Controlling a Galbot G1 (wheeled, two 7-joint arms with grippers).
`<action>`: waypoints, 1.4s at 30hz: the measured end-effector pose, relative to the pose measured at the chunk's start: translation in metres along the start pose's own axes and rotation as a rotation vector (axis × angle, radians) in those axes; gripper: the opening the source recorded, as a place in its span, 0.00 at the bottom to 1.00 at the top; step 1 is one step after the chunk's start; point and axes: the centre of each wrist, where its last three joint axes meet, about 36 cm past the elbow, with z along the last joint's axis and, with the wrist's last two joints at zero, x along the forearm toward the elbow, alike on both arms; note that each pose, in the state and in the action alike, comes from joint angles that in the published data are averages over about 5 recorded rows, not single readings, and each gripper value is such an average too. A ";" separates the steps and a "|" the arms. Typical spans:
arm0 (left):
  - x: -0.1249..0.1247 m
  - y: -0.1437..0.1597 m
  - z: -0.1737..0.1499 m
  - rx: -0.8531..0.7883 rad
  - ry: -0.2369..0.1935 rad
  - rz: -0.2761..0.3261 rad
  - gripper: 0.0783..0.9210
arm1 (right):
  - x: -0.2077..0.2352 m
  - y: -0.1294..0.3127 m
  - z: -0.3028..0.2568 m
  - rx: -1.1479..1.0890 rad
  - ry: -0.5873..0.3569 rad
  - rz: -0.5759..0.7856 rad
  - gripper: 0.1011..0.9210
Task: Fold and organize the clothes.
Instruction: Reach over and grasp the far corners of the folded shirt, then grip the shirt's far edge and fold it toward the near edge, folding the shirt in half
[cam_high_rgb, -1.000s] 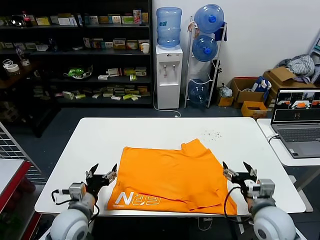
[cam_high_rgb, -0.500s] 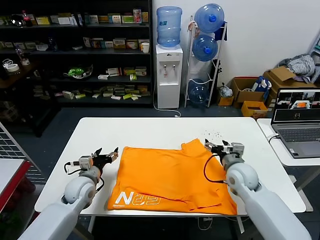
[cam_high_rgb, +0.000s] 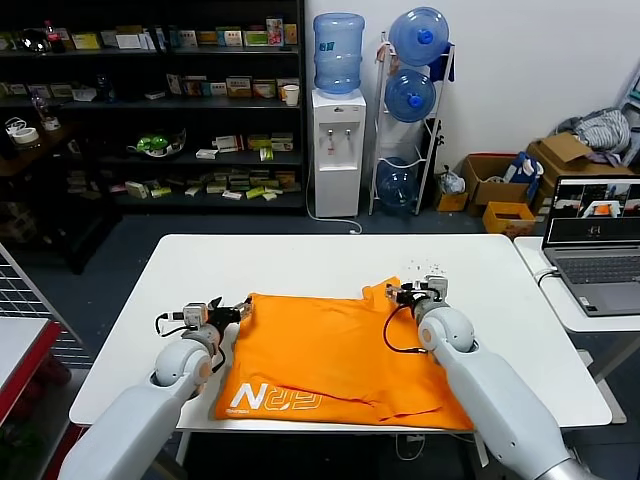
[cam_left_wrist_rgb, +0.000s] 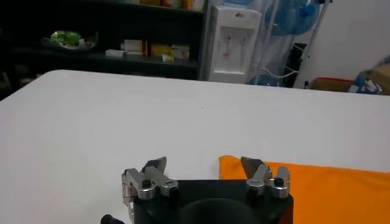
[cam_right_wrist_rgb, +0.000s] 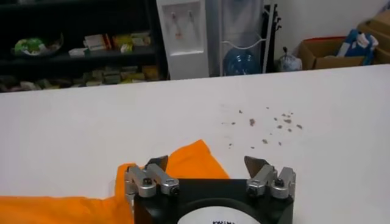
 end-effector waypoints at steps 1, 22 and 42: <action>-0.002 -0.001 0.000 -0.002 0.001 0.001 0.88 | -0.002 0.001 0.000 0.001 0.003 -0.001 0.88; -0.020 -0.018 0.012 -0.049 0.022 0.014 0.55 | -0.016 -0.001 0.008 0.004 0.057 -0.020 0.35; -0.012 -0.022 0.010 -0.051 -0.022 0.012 0.02 | 0.005 -0.009 0.012 -0.030 -0.061 -0.072 0.03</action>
